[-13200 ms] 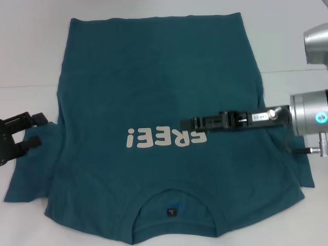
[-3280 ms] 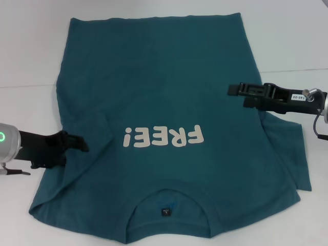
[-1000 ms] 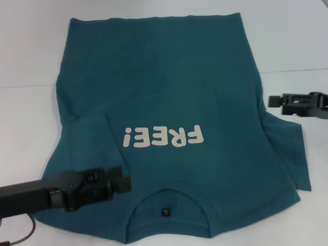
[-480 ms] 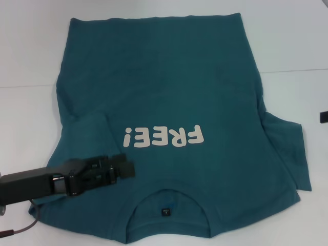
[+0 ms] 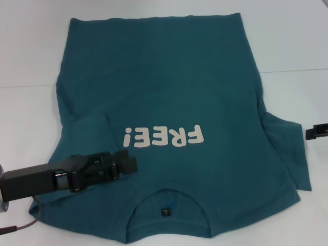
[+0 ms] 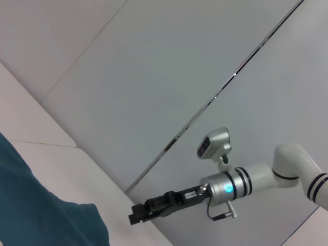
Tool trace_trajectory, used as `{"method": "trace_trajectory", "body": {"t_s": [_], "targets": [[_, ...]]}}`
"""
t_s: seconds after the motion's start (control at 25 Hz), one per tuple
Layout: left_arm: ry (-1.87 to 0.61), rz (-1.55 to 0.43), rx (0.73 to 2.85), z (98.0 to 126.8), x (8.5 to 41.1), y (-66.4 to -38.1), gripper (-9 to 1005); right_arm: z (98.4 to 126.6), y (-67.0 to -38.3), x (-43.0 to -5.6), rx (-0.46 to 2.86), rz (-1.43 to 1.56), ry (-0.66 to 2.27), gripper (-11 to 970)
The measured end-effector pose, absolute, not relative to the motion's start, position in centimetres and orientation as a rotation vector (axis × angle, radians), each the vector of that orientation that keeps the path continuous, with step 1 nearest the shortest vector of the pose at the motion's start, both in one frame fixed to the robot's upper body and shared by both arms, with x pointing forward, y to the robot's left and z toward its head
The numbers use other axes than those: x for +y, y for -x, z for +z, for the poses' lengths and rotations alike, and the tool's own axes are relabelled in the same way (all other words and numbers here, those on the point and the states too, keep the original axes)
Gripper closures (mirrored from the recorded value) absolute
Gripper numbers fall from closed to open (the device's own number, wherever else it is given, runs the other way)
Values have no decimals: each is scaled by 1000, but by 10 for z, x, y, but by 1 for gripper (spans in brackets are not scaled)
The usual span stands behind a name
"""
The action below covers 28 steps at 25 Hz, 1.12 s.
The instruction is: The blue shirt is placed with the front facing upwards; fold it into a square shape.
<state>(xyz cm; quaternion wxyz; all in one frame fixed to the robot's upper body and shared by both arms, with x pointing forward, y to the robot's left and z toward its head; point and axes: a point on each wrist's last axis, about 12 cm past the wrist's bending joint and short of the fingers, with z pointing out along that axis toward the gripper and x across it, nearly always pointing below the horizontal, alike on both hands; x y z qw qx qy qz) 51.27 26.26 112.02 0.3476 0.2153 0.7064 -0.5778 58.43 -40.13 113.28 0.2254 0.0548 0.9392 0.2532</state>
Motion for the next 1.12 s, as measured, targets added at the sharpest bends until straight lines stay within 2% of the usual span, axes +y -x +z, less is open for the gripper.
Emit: {"method": "trace_trajectory", "body": {"t_s": [0.6,1.12], "targets": [[-551,-1504,1831,1119,262,-512,337,1108,-608,-369,2603,634,-138,45],[-541,-1495,1836,1118,264,-512,337,1104,-615,-353,2598,621,-111,45]]}}
